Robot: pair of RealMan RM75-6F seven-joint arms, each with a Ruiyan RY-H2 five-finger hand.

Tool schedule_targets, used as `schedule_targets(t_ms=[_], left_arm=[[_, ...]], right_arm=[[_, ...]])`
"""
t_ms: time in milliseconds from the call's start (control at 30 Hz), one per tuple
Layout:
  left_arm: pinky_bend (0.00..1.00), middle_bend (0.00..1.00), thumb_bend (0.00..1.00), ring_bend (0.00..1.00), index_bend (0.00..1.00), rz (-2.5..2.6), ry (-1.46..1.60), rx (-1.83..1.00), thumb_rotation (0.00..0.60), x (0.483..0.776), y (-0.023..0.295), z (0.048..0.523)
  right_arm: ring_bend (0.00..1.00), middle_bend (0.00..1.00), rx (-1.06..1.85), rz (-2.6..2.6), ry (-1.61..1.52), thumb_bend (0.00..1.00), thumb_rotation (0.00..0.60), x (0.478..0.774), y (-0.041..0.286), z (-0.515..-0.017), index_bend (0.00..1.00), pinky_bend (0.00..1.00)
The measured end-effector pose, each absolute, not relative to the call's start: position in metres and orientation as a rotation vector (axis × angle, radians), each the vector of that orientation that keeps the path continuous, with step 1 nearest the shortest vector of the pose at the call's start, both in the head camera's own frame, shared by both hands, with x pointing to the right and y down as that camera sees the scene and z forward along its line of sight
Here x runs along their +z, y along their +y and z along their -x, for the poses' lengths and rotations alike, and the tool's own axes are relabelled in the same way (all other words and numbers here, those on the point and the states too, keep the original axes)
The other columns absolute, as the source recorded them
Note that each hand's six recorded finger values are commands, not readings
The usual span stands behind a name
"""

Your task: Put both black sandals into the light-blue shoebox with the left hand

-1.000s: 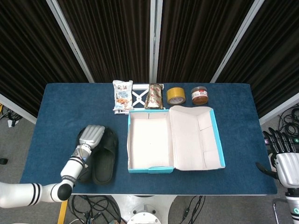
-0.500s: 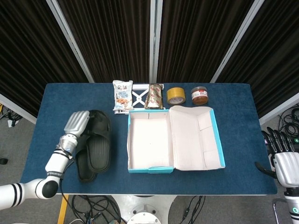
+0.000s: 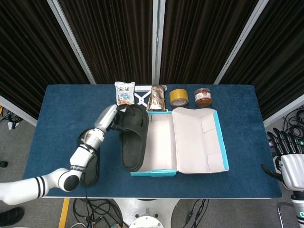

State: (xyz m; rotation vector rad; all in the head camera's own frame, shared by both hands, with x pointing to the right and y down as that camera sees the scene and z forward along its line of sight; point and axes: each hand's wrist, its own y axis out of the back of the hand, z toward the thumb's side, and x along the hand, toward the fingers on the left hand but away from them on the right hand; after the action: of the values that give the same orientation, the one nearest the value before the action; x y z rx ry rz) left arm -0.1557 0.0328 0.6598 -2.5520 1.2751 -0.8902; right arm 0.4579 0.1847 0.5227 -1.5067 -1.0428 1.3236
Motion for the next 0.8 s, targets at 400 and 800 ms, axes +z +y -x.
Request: schedule_targets(t_ms=[400,800], left_arm=[[0.67,0.47,0.06,0.75,0.41,2.601,1.345,-0.765,0.600,0.696,0.039,0.093],[0.66,0.48,0.01,0.75,0.41,2.339,1.434,-0.625,0.600,0.710,0.029,0.092]], right_arm=[[0.00,0.00,1.354,1.505,-1.045,0.03,0.600,0.524,0.186,-0.463,0.00,0.00],[0.00,0.00,1.363,1.490,-1.054,0.03,0.600,0.520,0.188,-0.465,0.00,0.00]])
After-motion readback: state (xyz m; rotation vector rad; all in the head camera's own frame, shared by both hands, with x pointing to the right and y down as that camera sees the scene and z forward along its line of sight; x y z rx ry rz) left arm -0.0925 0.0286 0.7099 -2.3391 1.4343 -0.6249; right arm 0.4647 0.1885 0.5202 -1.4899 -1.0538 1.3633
